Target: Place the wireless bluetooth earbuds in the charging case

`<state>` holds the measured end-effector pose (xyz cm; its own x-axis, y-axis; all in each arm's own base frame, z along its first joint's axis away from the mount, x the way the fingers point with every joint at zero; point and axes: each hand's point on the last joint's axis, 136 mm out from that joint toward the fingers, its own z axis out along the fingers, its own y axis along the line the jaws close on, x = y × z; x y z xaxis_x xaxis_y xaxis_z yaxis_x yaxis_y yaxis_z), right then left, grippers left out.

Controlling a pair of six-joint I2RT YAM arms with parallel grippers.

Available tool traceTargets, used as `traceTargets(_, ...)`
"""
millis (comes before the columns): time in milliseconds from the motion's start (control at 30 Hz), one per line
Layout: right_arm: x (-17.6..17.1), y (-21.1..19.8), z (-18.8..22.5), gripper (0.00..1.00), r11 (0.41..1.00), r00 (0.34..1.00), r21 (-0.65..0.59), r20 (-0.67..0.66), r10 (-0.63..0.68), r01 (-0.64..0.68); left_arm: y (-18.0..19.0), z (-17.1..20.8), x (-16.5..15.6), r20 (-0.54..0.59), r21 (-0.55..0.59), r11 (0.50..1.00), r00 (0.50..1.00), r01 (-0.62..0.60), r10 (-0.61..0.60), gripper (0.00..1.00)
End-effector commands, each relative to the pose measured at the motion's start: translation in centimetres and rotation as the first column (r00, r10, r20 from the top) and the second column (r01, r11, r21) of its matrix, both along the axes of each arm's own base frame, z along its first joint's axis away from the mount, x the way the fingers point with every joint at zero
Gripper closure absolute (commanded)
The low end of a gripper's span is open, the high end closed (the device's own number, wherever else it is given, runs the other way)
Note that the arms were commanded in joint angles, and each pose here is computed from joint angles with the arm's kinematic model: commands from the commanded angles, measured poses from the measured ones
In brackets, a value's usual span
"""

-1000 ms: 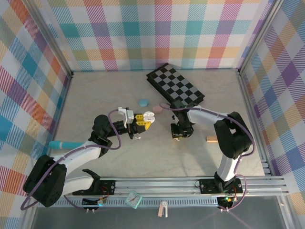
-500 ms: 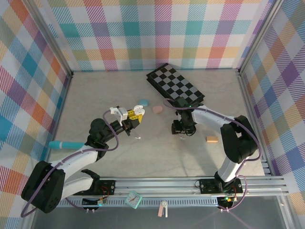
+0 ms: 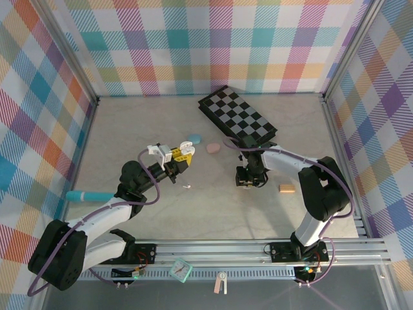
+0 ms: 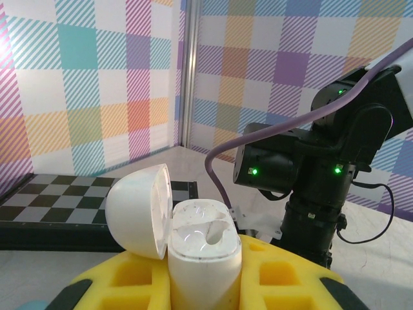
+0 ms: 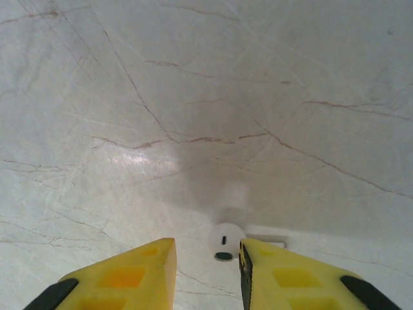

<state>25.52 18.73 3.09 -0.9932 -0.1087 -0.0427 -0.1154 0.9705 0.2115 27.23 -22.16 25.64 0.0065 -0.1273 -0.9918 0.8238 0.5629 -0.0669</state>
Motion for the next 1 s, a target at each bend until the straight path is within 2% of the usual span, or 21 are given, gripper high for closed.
traceTargets(0, -1.2, -0.1, -0.5, 0.68, 1.0, 0.999, 0.013, -0.047, 0.003, -0.002, 0.3, 0.8, -0.2, 0.032, -0.007, 1.0, 1.0, 0.001, -0.001, 1.0)
traceTargets(367, -3.3, 0.3, -0.9, 0.69, 0.996, 0.994, 0.08, -0.101, -0.032, 0.04, 0.1, 0.9, 0.0, 0.025, -0.005, 1.0, 1.0, 0.005, -0.005, 1.0)
traceTargets(533, -3.6, 3.5, 0.7, 0.66, 0.954, 0.991, 0.29, -0.13, -0.043, 0.079, -0.1, 0.9, 0.1, 0.023, -0.012, 1.0, 1.0, 0.013, -0.012, 1.0)
traceTargets(667, -3.2, 4.3, 3.2, 0.55, 0.924, 0.993, 0.369, -0.1, -0.066, 0.099, -0.1, 0.9, 0.1, 0.02, -0.01, 1.0, 1.0, 0.013, -0.012, 1.0)
traceTargets(733, -2.8, 3.9, 3.9, 0.53, 0.926, 0.994, 0.365, -0.071, -0.078, 0.099, 0.0, 0.9, 0.1, 0.019, -0.01, 1.0, 1.0, 0.012, -0.012, 1.0)
traceTargets(833, -2.1, 1.6, 3.4, 0.51, 0.97, 0.996, 0.23, -0.003, -0.085, 0.083, 0.0, 0.9, 0.1, 0.019, -0.012, 1.0, 1.0, 0.008, -0.008, 1.0)
traceTargets(967, -2.7, 0.8, 1.9, 0.44, 0.986, 0.999, 0.164, -0.036, -0.03, 0.036, 0.1, 0.7, 0.1, 0.017, -0.012, 1.0, 1.0, 0.002, -0.001, 1.0)
